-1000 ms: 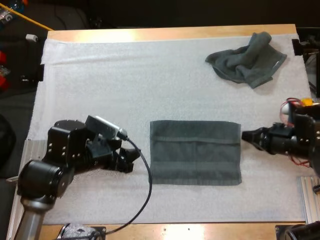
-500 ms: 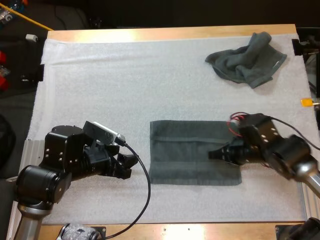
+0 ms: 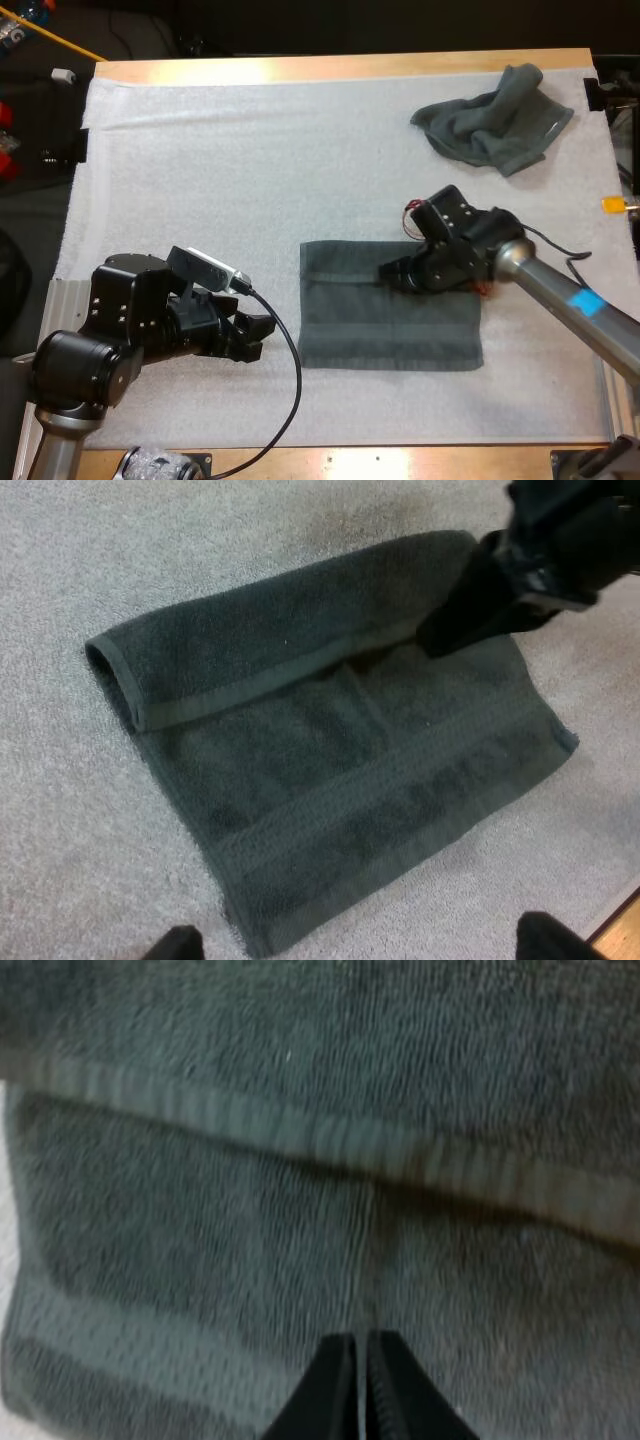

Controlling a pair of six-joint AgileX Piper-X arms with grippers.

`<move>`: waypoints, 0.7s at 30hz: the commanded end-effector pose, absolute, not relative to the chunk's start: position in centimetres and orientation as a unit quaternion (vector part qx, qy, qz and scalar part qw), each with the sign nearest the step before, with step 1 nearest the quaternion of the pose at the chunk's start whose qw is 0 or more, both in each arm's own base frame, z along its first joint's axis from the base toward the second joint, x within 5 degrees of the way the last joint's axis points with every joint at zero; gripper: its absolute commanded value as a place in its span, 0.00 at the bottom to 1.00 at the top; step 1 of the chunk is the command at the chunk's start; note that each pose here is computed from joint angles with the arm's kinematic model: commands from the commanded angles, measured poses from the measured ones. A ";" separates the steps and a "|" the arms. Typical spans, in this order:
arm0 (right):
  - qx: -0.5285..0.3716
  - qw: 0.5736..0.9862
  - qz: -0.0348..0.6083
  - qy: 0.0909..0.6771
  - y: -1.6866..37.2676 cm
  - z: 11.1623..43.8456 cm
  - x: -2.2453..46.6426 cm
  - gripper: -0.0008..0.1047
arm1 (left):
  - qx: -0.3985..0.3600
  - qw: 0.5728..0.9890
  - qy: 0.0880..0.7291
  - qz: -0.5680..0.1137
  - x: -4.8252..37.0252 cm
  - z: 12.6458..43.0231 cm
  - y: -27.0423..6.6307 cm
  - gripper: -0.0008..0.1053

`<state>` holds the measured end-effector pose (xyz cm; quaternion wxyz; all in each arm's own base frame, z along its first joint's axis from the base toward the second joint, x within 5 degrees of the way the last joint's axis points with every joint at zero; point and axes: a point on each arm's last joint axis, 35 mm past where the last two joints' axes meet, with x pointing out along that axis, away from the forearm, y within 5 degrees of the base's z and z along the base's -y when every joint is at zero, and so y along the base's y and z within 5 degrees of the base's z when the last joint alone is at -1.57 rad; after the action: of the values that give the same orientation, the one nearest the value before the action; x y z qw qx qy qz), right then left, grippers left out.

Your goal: Pick towel from pile, fold and stack

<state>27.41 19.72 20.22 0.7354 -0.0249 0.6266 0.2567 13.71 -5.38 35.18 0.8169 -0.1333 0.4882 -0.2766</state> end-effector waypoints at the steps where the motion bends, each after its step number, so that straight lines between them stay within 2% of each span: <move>1: -0.025 0.737 0.258 0.625 19.9 20.4 27.7 0.01 | -0.132 0.817 0.488 -0.275 13.6 35.3 -5.3 0.58; 13: -0.038 0.703 0.237 0.670 20.7 15.1 28.9 0.01 | -0.132 0.814 0.495 -0.273 13.5 35.2 -5.3 0.58; 21: -0.021 0.724 0.226 0.651 21.2 14.1 29.8 0.01 | -0.132 0.814 0.495 -0.273 13.5 35.2 -5.3 0.58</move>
<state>29.56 21.13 13.99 0.7177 -0.0232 0.6574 0.2286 13.57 -5.34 35.08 0.8132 -0.1338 0.4954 -0.2745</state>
